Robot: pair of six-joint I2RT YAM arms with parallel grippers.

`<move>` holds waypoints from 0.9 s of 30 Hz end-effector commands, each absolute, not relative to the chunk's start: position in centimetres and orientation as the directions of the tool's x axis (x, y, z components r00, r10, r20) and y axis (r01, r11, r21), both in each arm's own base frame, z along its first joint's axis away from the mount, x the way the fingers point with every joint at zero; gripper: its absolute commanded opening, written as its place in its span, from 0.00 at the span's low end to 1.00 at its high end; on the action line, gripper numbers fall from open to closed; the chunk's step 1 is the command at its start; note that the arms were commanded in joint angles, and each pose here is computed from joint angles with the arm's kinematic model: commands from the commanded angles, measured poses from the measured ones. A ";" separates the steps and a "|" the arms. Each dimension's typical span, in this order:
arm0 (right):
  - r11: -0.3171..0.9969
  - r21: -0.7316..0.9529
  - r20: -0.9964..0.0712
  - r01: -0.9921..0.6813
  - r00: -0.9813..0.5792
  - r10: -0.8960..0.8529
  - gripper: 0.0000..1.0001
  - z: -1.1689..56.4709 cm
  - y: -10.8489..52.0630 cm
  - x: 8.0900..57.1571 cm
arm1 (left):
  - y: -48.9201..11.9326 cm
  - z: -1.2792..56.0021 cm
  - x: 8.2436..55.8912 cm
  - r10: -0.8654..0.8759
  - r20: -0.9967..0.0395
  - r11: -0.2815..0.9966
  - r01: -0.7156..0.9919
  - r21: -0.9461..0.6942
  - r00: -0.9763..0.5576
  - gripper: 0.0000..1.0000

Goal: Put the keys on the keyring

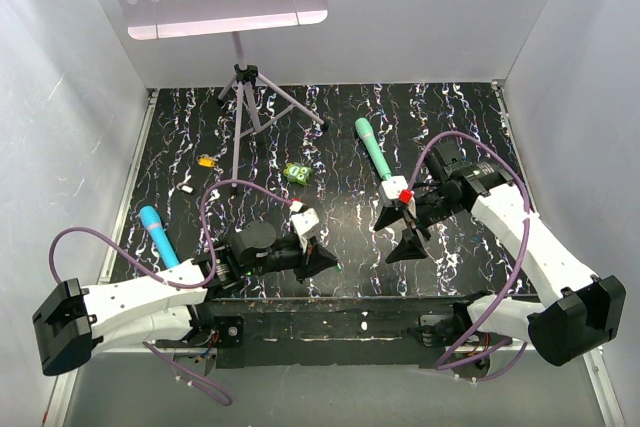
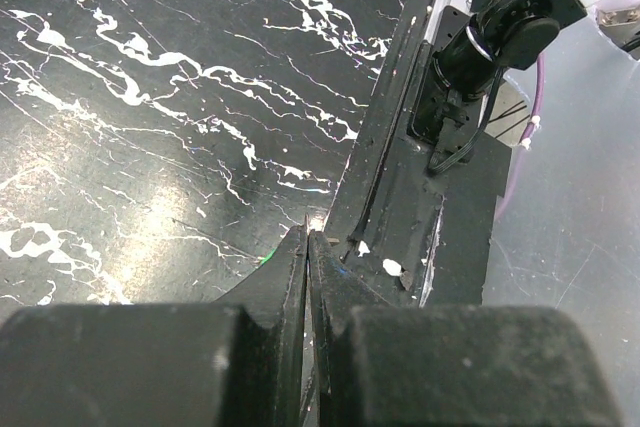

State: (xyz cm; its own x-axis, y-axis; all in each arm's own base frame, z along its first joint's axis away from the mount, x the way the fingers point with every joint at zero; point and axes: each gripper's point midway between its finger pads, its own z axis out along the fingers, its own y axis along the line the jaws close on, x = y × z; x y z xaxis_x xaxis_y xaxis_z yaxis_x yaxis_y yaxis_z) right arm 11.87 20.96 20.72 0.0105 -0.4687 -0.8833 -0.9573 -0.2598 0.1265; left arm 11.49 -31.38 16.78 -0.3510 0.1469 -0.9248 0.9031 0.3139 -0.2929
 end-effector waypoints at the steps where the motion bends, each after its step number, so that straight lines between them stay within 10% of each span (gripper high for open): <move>1: -0.297 0.075 -0.892 -0.952 0.070 -0.447 0.83 22.3 21.1 11.7 | -32.2 19.1 12.0 0.100 -0.949 0.301 0.918 -0.258 -0.299 0.00; 27: -0.294 0.084 -0.914 -0.952 0.044 -0.404 0.82 22.5 22.7 12.7 | -32.2 18.9 12.0 0.125 -0.952 0.305 0.924 -0.231 -0.279 0.00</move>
State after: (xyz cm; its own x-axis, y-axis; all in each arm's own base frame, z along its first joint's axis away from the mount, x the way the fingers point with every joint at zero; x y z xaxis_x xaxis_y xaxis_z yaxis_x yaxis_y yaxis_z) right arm 12.25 21.69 21.05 0.0385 -0.4617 -0.8862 -0.9526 -0.2849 0.1070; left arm 11.86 -31.80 17.17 -0.3210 0.1542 -0.9345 0.9118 0.3171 -0.2609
